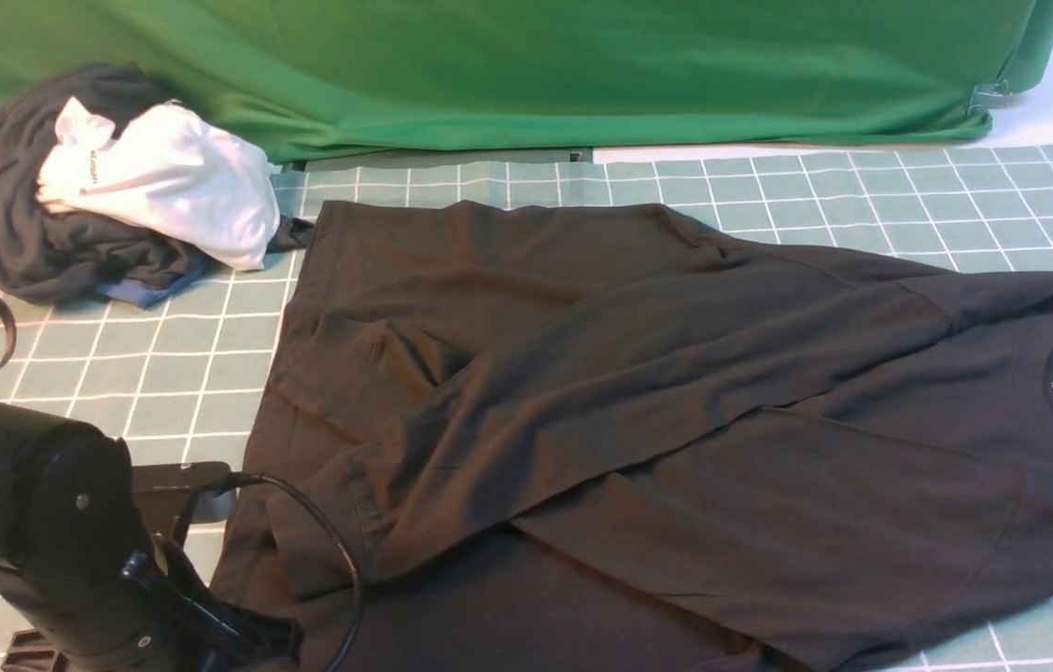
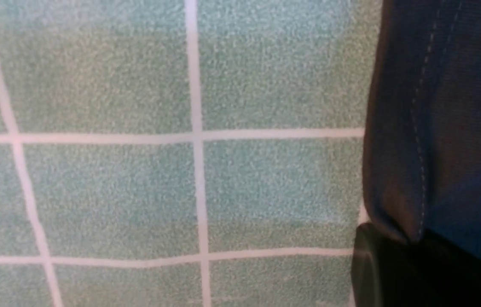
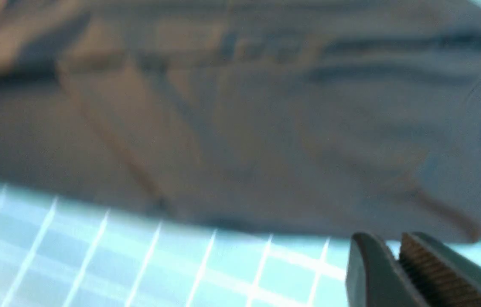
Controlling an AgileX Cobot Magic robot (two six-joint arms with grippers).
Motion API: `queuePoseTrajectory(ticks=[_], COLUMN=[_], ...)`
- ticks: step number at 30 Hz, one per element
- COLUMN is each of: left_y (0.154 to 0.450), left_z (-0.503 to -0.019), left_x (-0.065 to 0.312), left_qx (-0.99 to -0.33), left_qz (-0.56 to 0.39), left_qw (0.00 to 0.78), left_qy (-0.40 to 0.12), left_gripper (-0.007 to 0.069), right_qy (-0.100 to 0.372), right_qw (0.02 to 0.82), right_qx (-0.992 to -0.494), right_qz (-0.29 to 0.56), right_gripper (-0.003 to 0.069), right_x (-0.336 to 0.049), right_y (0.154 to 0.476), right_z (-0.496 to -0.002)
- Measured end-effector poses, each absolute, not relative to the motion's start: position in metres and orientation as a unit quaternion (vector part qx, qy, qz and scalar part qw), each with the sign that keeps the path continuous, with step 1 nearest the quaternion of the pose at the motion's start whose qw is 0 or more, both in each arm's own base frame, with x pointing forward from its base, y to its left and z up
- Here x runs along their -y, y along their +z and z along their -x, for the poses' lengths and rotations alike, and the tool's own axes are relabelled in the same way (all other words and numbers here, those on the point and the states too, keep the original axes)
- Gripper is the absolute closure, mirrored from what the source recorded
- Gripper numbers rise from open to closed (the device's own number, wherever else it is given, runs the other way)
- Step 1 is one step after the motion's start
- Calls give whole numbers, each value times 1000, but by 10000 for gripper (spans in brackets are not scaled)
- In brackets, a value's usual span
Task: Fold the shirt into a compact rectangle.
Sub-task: 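Grasp the near edge of the shirt at its hem and shoulder corners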
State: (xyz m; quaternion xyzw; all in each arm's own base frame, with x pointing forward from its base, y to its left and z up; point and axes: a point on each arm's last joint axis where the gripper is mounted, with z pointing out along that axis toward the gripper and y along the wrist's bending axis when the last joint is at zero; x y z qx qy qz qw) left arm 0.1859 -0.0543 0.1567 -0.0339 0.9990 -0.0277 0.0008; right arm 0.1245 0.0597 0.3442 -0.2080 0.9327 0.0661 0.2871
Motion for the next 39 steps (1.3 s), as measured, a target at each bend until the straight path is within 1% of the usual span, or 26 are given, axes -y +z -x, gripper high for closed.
queuePoseTrajectory(ticks=[2,3,5,7,8,10,12,14,18,19,20,21,22,24,31,38,39], left_y=[161,168,178,188,189,199,203,208,211,211,211,211,211,211,211,211,211], left_z=[-183,-179,-173,-167,-166,-159,-154,-151,-149,-149,-149,-150,-150,-150,-151,-151,-151], left_x=[54,53,51,50,50,48,47,46,45,45,45,45,45,45,45,45,45], left_qx=[-999,-999,-999,-999,-999,-998,-998,-997,-997,-997,-997,-997,-997,-997,-997,-996,-996], left_qz=[33,31,29,27,27,25,25,24,22,22,22,22,21,20,20,20,20], left_qw=[0,4,14,26,27,35,41,49,58,58,58,60,61,63,66,70,70], left_qy=[-28,-30,-34,-38,-39,-42,-44,-46,-47,-47,-46,-46,-46,-45,-45,-46,-46], left_gripper=[610,612,612,612,612,612,612,612,612,612,612,612,612,612,612,612,612], right_qy=[77,90,104,109,109,97,77,48,12,8,9,8,10,10,2,-13,-14], right_qw=[260,227,198,157,153,114,87,70,64,74,75,79,83,89,85,51,49], right_qx=[-936,-936,-935,-936,-935,-935,-938,-943,-950,-951,-951,-952,-953,-956,-959,-960,-959], right_qz=[226,254,274,297,300,322,327,321,305,301,300,295,291,280,271,276,279], right_gripper=[557,556,556,556,556,556,550,519,393,347,347,301,276,246,233,233,245], right_x=[-65,-73,-81,-93,-94,-106,-113,-117,-118,-119,-119,-121,-123,-128,-136,-139,-139], right_y=[341,335,327,313,311,292,274,255,227,221,220,213,208,199,177,156,153], right_z=[-127,-133,-139,-146,-147,-151,-154,-156,-160,-163,-164,-167,-169,-176,-189,-193,-194])
